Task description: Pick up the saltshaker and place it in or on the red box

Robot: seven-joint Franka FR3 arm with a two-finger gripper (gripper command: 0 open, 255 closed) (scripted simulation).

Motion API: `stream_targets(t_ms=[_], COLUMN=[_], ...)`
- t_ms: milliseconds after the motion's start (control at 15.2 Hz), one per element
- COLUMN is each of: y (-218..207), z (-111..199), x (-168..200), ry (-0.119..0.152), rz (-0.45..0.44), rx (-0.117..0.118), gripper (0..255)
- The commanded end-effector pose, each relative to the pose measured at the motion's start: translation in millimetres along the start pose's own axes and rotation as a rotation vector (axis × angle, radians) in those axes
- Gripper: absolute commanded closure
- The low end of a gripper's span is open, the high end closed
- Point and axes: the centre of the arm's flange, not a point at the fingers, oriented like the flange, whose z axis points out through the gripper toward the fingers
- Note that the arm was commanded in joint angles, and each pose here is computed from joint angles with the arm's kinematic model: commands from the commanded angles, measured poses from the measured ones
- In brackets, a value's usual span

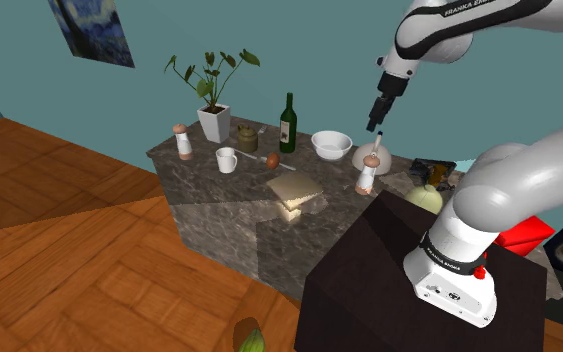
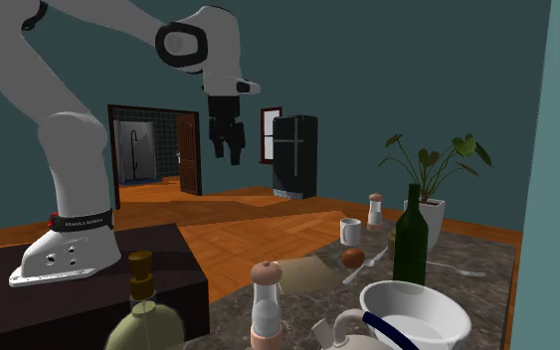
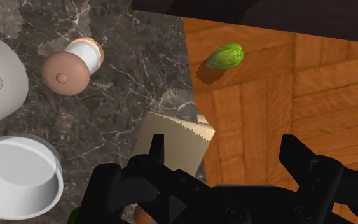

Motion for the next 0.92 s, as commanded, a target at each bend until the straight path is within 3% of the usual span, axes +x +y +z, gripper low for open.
stream_targets(t_ms=[0, 858], y=[19.2, 154.4], z=[15.3, 122.2], x=[-2.4, -17.5], ry=[-0.003, -0.029], rz=[-0.006, -0.038], rx=[0.002, 0.017], gripper=[0, 0])
